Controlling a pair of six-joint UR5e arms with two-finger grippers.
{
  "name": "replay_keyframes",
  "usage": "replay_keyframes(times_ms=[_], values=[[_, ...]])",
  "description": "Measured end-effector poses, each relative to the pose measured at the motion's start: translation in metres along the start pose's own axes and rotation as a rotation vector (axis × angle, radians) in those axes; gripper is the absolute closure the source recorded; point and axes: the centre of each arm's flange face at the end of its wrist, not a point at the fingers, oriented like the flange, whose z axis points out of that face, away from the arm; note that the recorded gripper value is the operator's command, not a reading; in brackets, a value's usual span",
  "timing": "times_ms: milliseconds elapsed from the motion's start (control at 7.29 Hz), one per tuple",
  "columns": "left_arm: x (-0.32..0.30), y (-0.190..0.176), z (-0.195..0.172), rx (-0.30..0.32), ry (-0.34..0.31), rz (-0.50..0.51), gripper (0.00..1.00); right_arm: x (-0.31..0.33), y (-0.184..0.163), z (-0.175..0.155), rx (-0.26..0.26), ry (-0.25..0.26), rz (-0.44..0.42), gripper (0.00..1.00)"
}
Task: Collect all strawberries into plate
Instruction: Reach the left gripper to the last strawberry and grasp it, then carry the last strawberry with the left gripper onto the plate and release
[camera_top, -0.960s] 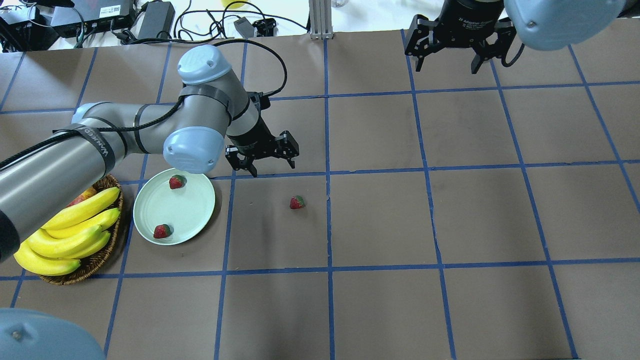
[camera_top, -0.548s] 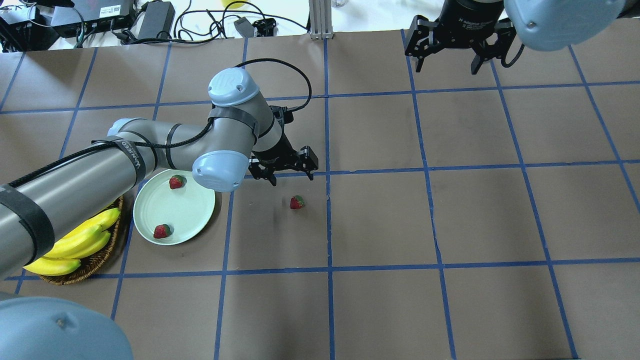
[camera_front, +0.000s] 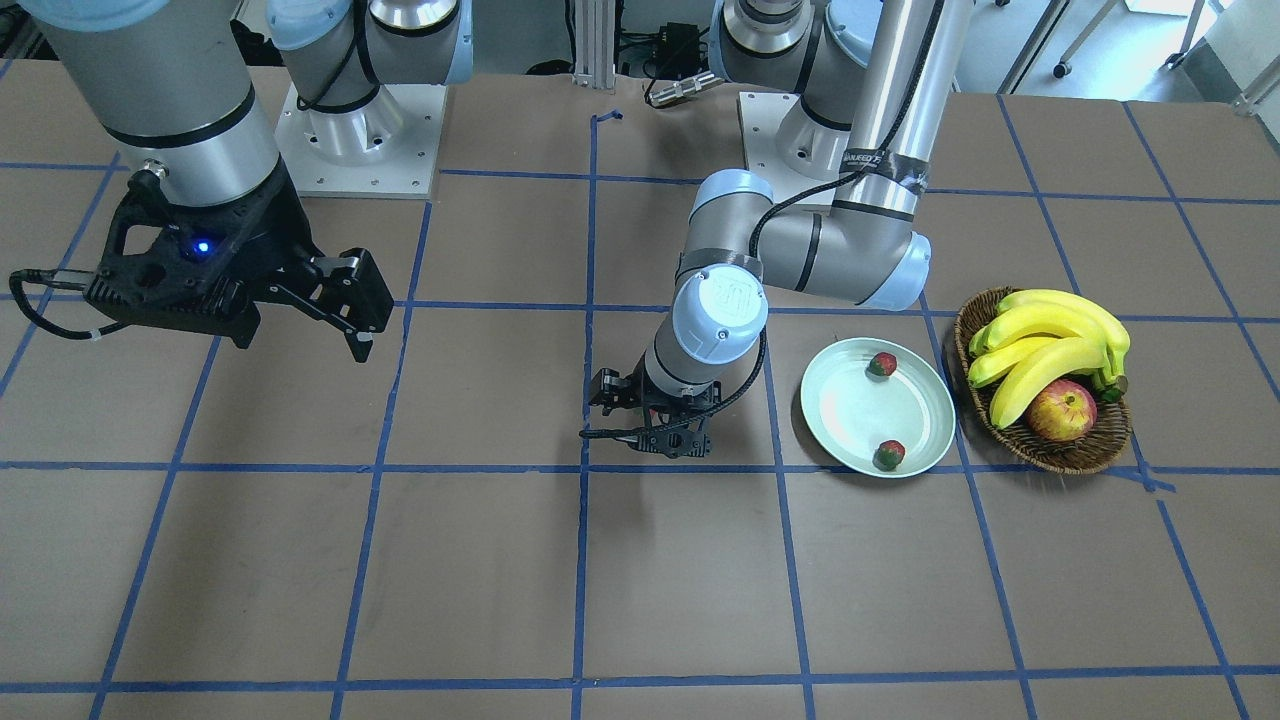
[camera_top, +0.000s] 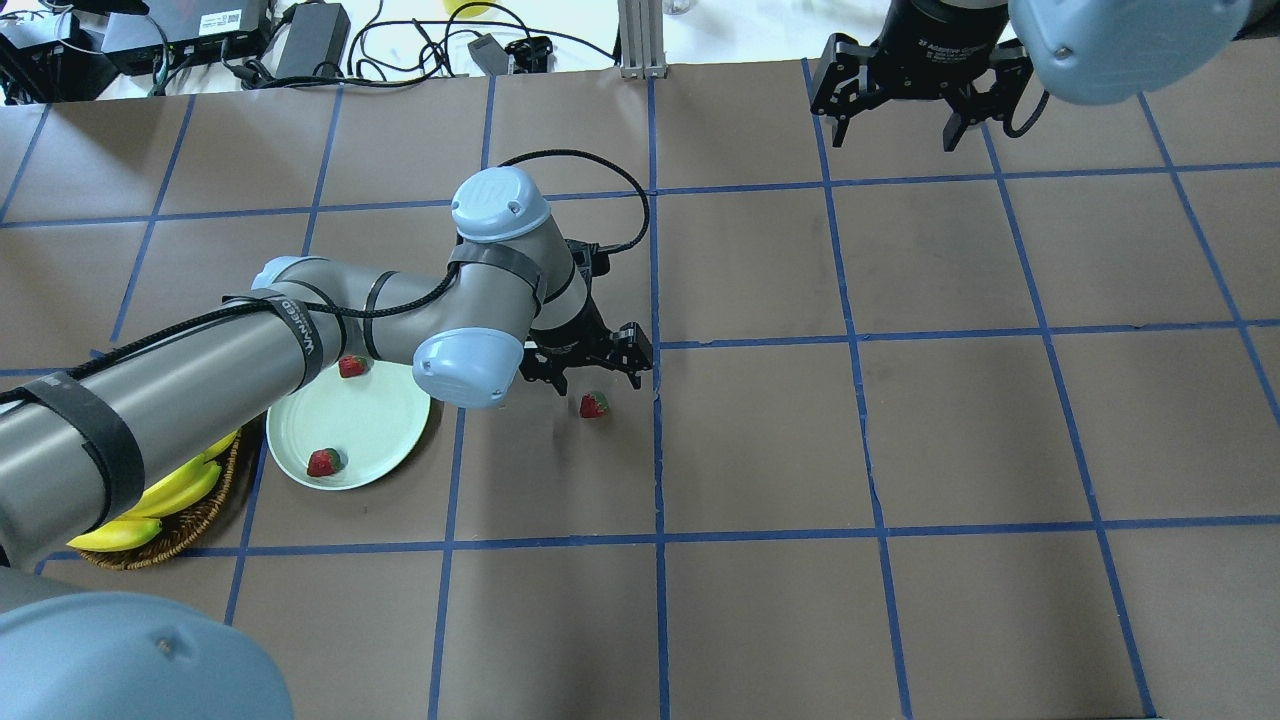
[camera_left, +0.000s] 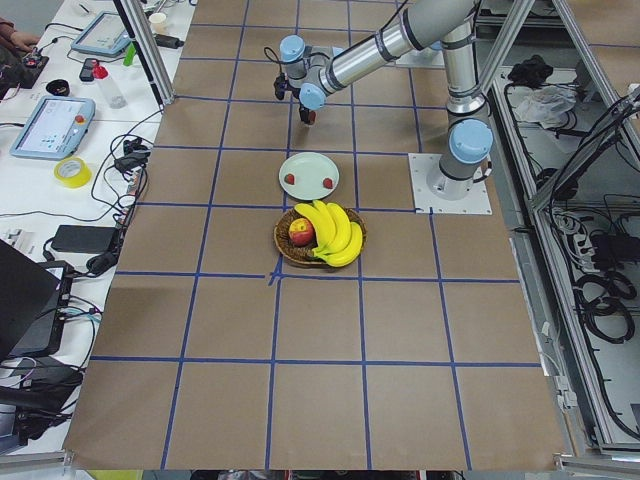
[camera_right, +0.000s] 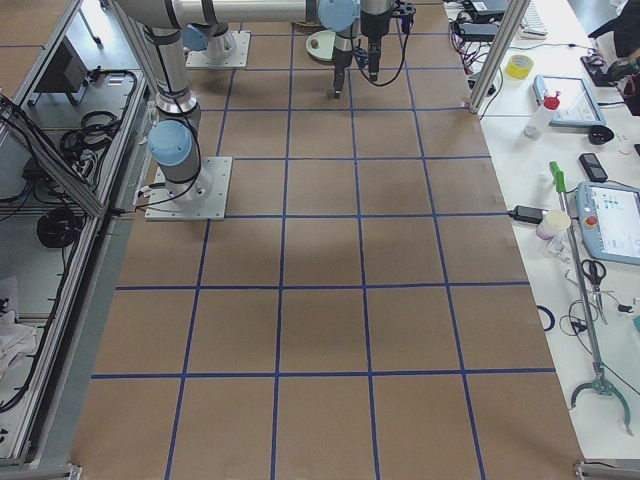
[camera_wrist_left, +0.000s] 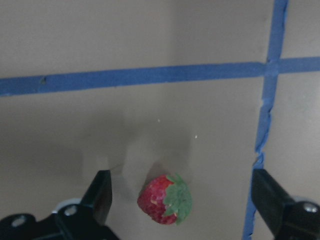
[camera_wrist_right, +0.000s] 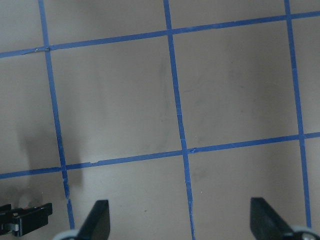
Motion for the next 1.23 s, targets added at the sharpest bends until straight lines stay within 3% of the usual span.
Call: replay_keyframes(times_ms=[137, 823, 1234], values=[[0.0, 0.001, 0.001, -0.001, -0.001, 0.002, 0.98, 0.0, 0.0, 0.0, 0.0, 0.0, 0.0, 0.0], [0.002, -0.001, -0.007, 0.007, 0.007, 0.004, 1.0, 0.0, 0.0, 0.0, 0.0, 0.0, 0.002, 0.0], [-0.025, -0.034, -0.068, 0.02, -0.006, -0.027, 1.0, 0.0, 0.0, 0.0, 0.0, 0.0, 0.002, 0.0]])
